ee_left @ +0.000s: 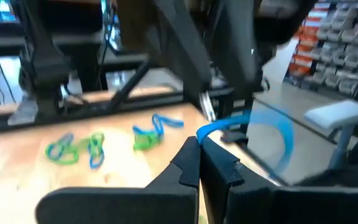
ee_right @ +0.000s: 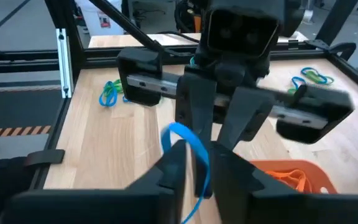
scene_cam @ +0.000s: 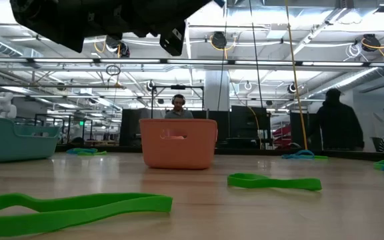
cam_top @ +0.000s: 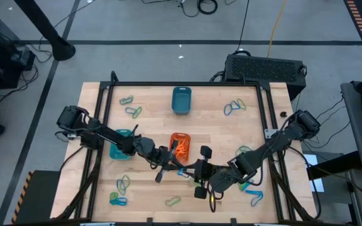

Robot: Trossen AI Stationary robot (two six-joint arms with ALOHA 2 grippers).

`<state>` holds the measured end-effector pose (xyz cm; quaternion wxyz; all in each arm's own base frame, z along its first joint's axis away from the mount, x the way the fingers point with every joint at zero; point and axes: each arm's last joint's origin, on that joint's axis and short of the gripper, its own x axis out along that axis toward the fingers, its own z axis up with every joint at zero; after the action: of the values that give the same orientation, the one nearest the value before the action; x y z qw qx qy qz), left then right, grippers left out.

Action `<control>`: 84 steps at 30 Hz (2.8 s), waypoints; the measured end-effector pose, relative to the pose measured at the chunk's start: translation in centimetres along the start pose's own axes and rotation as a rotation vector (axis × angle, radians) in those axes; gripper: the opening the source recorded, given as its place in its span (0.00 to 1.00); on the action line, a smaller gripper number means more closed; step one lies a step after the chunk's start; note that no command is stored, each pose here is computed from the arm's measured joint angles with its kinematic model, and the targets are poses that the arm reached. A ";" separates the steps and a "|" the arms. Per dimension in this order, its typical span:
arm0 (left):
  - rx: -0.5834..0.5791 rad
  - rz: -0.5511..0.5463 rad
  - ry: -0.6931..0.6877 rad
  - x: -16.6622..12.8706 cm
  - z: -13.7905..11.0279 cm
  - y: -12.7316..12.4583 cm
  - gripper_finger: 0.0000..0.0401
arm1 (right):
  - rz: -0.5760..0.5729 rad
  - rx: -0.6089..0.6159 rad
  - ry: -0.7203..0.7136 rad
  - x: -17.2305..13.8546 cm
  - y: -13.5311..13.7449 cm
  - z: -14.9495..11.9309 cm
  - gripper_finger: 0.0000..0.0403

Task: Sort rubber bands into baskets
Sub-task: Put the blue rubber band into the green bin

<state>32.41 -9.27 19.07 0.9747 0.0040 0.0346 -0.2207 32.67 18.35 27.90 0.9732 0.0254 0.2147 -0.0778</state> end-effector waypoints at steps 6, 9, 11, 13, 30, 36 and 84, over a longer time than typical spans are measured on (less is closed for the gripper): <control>-0.037 0.026 0.152 -1.1 0.2 -0.1 0.01 | -0.024 -0.101 0.071 -0.9 -0.8 -0.2 0.38; -0.067 0.098 0.311 -2.9 0.8 -0.3 0.01 | -0.052 -0.143 0.146 -1.1 -1.3 -0.9 0.45; -0.072 0.185 0.408 -4.7 1.7 -0.4 0.01 | -0.068 -0.169 0.193 -1.2 -1.5 -1.4 0.47; -0.107 0.290 0.507 -6.9 2.5 -0.4 0.01 | -0.079 -0.174 0.218 -1.2 -1.6 -1.7 0.49; -0.869 0.986 1.037 -21.5 2.7 -2.6 0.00 | -0.089 -0.304 0.303 -1.3 -1.7 -2.8 0.49; -0.884 0.991 1.091 -20.9 1.6 -2.6 0.01 | -0.099 -0.311 0.332 -1.5 -1.8 -3.1 0.49; -0.067 0.569 0.364 -13.6 3.2 -3.2 0.27 | -0.282 0.086 1.021 -0.2 -11.0 -8.4 0.49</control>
<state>18.98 -6.40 23.20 0.9747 0.0207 0.2128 0.0657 27.21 8.27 20.26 0.7230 0.0709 0.6592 -0.1942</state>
